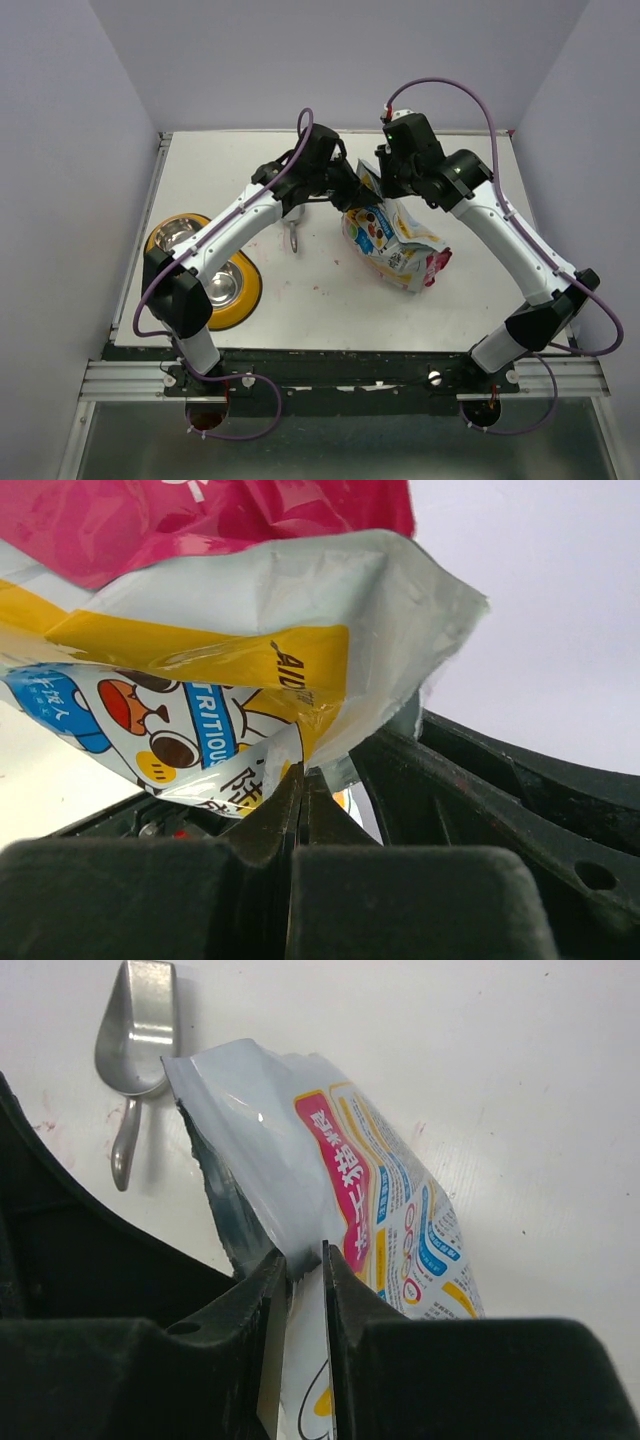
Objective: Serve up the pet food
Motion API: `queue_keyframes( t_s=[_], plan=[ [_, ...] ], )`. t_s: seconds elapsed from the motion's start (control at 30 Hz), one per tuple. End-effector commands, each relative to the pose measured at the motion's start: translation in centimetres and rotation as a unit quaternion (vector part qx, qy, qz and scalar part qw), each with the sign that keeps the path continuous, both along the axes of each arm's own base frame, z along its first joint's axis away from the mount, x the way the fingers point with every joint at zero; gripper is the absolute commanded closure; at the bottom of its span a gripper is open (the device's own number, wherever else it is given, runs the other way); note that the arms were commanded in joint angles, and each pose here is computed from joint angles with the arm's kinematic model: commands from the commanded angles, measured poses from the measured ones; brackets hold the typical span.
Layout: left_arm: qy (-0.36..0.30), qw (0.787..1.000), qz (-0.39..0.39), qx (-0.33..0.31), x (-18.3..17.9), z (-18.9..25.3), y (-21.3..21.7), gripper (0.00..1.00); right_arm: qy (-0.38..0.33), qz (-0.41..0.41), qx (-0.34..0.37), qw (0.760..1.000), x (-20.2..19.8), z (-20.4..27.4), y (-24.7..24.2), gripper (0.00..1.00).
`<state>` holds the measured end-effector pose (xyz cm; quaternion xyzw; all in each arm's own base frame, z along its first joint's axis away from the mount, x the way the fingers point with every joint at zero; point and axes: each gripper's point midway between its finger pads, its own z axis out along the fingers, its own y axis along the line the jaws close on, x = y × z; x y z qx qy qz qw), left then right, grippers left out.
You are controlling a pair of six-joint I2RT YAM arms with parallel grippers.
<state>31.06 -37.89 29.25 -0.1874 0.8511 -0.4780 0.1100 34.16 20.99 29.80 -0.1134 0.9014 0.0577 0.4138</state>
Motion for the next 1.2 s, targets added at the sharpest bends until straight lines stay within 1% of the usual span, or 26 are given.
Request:
queue_keyframes(
  t_s=[0.0,0.17,0.27,0.33,0.43,0.5,0.57,0.67,0.73,0.8,0.87,0.93,0.97,1.03,1.17],
  plan=[
    [0.026,0.999,0.01,0.024,-0.7,-0.1,0.7,1.0,0.018,-0.058,-0.088,0.994,-0.6,-2.1,-4.1,0.75],
    [0.01,0.998,0.028,0.05,-0.3,0.8,1.8,1.0,-0.011,-0.085,-0.136,0.987,-0.5,-0.6,-6.5,0.85],
    [0.008,0.998,0.028,0.049,-0.4,1.2,1.9,1.0,-0.003,-0.082,-0.13,0.988,-0.9,-1.0,-6.4,0.86],
    [0.01,0.999,0.026,0.044,-0.5,1.4,1.8,1.0,0.017,-0.061,-0.106,0.992,-1.4,-1.9,-5.3,0.82],
    [0.015,0.999,0.021,0.03,-0.8,1.9,1.5,1.0,0.049,-0.042,-0.072,0.995,-2.3,-3.5,-3.6,0.72],
    [0.015,0.999,0.02,0.02,-0.8,2.3,1.3,1.0,0.062,-0.033,-0.049,0.996,-3.0,-4.0,-2.8,0.68],
    [0.011,1.0,0.016,0.013,-0.9,2.7,1.1,1.0,0.068,-0.029,-0.031,0.997,-3.5,-4.0,-2.4,0.64],
    [0.009,1.0,0.011,0.004,-0.9,3.1,0.9,1.0,0.079,-0.017,-0.016,0.997,-4.4,-4.1,-2.0,0.64],
    [0.008,1.0,0.009,0.001,-1.0,3.3,0.9,1.0,0.078,-0.022,-0.025,0.996,-4.8,-4.3,-2.7,0.66],
    [0.007,1.0,0.008,0.004,-1.1,3.2,1.0,1.0,0.069,-0.038,-0.06,0.995,-4.7,-4.5,-4.3,0.78],
    [0.004,1.0,0.013,0.016,-1.1,2.9,1.6,1.0,0.051,-0.067,-0.103,0.991,-4.4,-3.6,-6.3,0.88],
    [-0.004,0.999,0.016,0.033,-1.2,2.8,2.5,1.0,0.029,-0.075,-0.125,0.989,-4.2,-1.9,-7.4,0.97],
    [-0.002,0.999,0.016,0.042,-1.4,2.4,2.8,1.0,0.019,-0.074,-0.127,0.989,-4.1,-1.0,-7.7,0.99],
    [-0.004,0.998,0.018,0.056,-1.5,2.1,3.6,1.0,0.007,-0.075,-0.123,0.99,-4.1,0.1,-7.8,0.99],
    [-0.008,0.998,0.003,0.062,-1.8,2.0,3.6,1.0,0.014,-0.061,-0.114,0.991,-4.2,0.0,-7.3,0.99]
  ],
)
